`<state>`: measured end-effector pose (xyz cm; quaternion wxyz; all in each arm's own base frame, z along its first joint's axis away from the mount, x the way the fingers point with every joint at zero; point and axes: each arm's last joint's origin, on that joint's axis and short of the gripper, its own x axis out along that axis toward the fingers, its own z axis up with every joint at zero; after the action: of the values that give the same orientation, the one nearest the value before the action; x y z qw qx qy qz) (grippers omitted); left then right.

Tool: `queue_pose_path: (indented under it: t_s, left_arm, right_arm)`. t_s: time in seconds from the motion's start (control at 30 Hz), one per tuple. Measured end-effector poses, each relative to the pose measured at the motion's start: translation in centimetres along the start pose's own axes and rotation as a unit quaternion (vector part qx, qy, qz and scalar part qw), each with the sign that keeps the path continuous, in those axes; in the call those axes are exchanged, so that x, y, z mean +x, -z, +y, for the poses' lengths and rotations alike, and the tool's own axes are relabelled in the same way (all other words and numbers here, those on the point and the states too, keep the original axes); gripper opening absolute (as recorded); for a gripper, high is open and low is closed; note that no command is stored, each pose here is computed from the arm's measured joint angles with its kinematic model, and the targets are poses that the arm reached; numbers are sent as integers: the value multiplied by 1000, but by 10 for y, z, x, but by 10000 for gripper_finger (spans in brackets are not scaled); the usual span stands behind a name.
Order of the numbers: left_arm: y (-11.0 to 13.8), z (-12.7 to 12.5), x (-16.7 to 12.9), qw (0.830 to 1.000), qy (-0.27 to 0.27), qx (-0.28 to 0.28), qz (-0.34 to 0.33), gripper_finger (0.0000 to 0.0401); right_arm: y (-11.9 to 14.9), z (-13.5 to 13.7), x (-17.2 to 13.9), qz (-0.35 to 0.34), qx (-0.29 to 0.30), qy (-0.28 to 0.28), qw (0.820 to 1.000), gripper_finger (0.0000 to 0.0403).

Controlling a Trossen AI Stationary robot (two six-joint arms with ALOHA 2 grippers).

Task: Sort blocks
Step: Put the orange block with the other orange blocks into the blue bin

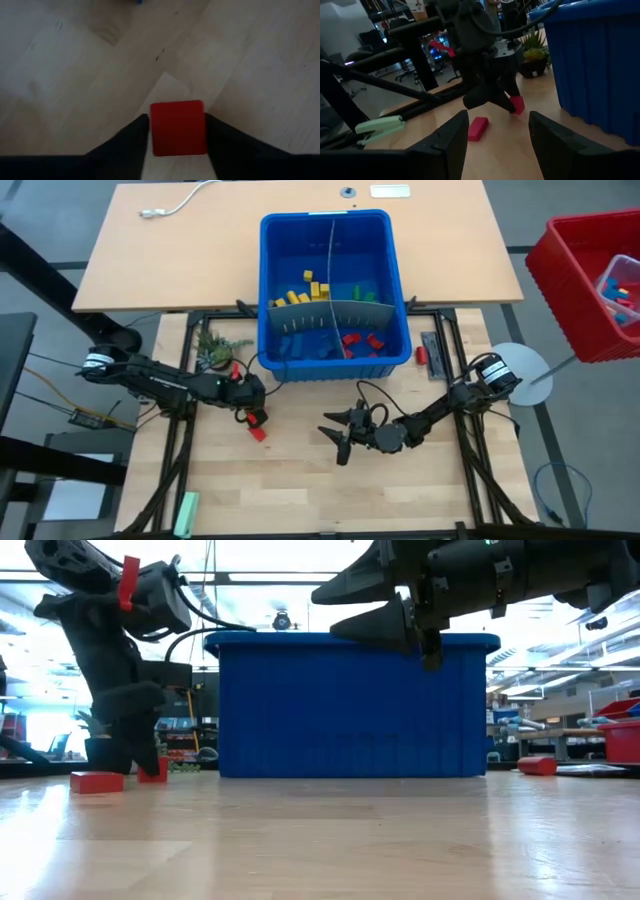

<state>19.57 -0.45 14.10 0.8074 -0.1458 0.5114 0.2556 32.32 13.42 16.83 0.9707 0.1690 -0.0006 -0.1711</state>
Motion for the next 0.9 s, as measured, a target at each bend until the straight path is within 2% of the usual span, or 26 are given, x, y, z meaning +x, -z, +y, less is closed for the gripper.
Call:
queue_pose_path:
  t_s: [0.07, 0.1, 0.3, 0.43, 0.57, 0.7, 0.8, 0.9]
  left_arm:
    - [0, 0, 0, 1000, 0, 0, 0, 142]
    - [0, 0, 0, 1000, 0, 0, 0, 137]
    - [-2, -9, -10, 999, 35, -1, 10, 137]
    - [-8, -26, -30, 997, 70, 28, 2, 137]
    - [-26, -52, -68, 991, 115, 66, -33, 137]
    - [-53, -76, -118, 976, 152, 92, -124, 137]
    - [-76, -81, -153, 962, 131, 103, -218, 137]
    - [-104, -78, -180, 938, 98, 96, -318, 137]
  right_arm:
    - [0, 0, 0, 0, -1, 0, 1000, 194]
    - [0, 0, 0, 0, -1, 0, 1000, 193]
    - [0, 0, 0, 0, -1, 0, 1000, 187]
    - [0, 0, 0, 0, 0, 0, 1000, 183]
    - [0, 0, 0, 0, 2, 0, 1000, 179]
    - [0, 1, -1, 1, 3, -1, 1000, 174]
    - [1, 2, -2, 2, -1, -4, 1000, 171]
    - [1, 2, -2, 2, -2, -4, 1000, 167]
